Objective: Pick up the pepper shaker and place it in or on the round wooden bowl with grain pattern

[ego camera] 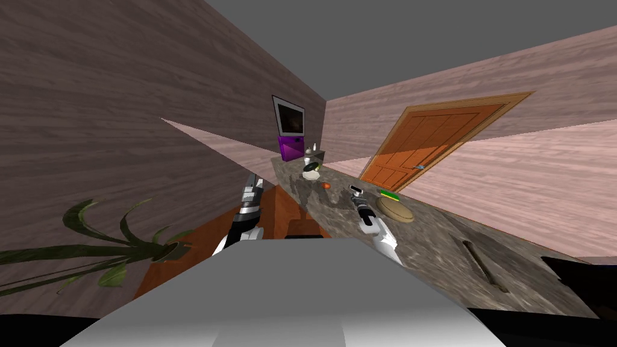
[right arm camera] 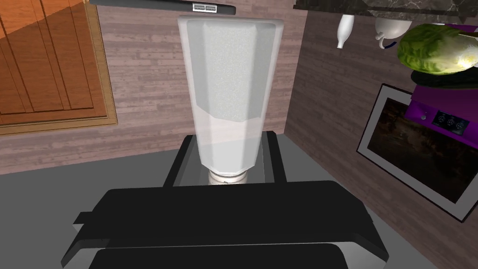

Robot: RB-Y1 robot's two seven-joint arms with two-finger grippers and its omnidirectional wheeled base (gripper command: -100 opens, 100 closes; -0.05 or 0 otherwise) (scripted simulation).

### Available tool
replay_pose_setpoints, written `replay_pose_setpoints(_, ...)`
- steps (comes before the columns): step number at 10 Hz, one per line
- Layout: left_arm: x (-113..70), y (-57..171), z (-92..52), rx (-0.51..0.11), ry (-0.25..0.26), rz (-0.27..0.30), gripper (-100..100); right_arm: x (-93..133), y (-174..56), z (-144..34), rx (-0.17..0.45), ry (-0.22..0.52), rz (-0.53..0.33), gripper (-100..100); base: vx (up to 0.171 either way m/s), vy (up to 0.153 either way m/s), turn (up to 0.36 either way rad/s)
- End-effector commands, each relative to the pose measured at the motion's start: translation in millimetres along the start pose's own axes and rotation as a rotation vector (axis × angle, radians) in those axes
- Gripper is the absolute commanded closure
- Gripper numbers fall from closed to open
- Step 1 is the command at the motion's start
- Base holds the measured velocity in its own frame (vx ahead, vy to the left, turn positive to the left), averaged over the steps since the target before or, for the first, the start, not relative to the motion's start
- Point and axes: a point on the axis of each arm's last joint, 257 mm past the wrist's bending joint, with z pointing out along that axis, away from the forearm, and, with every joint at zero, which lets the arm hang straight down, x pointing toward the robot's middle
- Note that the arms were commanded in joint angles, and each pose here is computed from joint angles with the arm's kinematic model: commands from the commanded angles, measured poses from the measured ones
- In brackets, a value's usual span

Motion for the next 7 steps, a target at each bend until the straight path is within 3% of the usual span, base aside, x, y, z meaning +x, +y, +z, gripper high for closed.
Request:
replay_pose_setpoints(1, 0.0, 0.0, 0.0, 0.000, 0.000, 0.000, 0, -7.0, 3.1, 7.3, -0.008, 0.003, -0.045, 100, -0.257, 0.033, 0.024)
replay_pose_setpoints(7, 0.0, 0.1, 0.0, 0.000, 0.000, 0.000, 0, -41.6, 11.4, 32.0, -0.035, -0.005, -0.232, 100, -0.199, 0.012, 0.041)
